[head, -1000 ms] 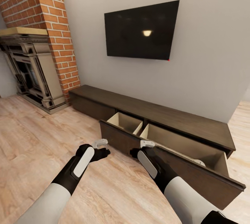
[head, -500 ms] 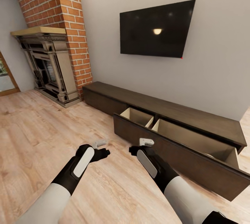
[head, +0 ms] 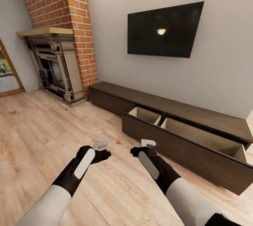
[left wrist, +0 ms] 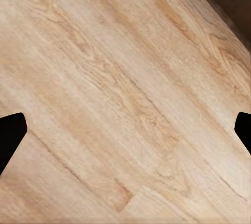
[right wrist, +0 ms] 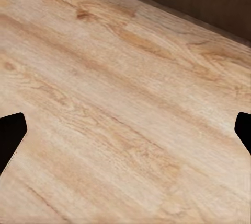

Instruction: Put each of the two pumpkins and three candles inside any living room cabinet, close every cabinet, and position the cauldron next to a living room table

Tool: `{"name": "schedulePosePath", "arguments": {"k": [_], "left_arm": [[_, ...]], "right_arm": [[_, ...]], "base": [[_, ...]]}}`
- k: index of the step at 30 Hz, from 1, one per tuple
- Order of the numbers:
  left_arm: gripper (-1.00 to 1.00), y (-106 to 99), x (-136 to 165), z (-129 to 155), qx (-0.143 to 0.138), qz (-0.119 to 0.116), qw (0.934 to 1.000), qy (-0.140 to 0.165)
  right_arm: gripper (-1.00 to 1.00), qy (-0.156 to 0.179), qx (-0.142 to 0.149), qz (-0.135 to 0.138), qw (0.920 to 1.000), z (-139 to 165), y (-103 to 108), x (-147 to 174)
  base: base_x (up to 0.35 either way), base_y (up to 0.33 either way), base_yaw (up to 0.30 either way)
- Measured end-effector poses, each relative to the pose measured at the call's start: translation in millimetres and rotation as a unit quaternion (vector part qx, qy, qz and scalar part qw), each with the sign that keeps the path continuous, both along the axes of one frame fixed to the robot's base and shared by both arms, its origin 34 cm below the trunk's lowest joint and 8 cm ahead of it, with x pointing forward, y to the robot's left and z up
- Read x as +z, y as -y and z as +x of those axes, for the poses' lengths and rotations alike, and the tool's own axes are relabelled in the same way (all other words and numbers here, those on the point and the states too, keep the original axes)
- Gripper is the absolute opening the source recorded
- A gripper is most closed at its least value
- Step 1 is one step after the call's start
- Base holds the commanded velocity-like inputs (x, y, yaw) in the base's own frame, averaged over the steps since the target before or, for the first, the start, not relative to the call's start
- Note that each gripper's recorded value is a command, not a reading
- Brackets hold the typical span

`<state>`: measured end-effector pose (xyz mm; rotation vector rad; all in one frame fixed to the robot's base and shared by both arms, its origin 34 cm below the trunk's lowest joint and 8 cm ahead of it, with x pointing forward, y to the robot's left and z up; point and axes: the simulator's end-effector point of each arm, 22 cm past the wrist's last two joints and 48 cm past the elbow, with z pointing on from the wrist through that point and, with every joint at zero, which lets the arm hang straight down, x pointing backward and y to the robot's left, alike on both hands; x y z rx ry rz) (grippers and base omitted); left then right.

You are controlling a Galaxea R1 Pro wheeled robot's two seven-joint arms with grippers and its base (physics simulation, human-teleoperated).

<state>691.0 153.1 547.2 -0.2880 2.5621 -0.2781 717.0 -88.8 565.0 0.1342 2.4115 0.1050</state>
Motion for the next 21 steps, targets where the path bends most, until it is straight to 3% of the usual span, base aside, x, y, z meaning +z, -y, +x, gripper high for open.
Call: {"name": "schedulePosePath", "arguments": {"k": [5, 21], "left_arm": [[1.0, -0.2, 0.4, 0.0, 0.0, 0.0, 1.0, 0.0], [1.0, -0.4, 3.2, 0.1, 0.0, 0.0, 1.0, 0.002]], "right_arm": [[1.0, 0.001, 0.0, -0.002, 1.0, 0.2, 0.6, 0.6], [1.0, 0.005, 0.007, -0.008, 0.9999, -0.8, -2.2, 3.6]], "base": [[0.079, 0.283, 0.093], [0.144, 0.283, 0.271]]}}
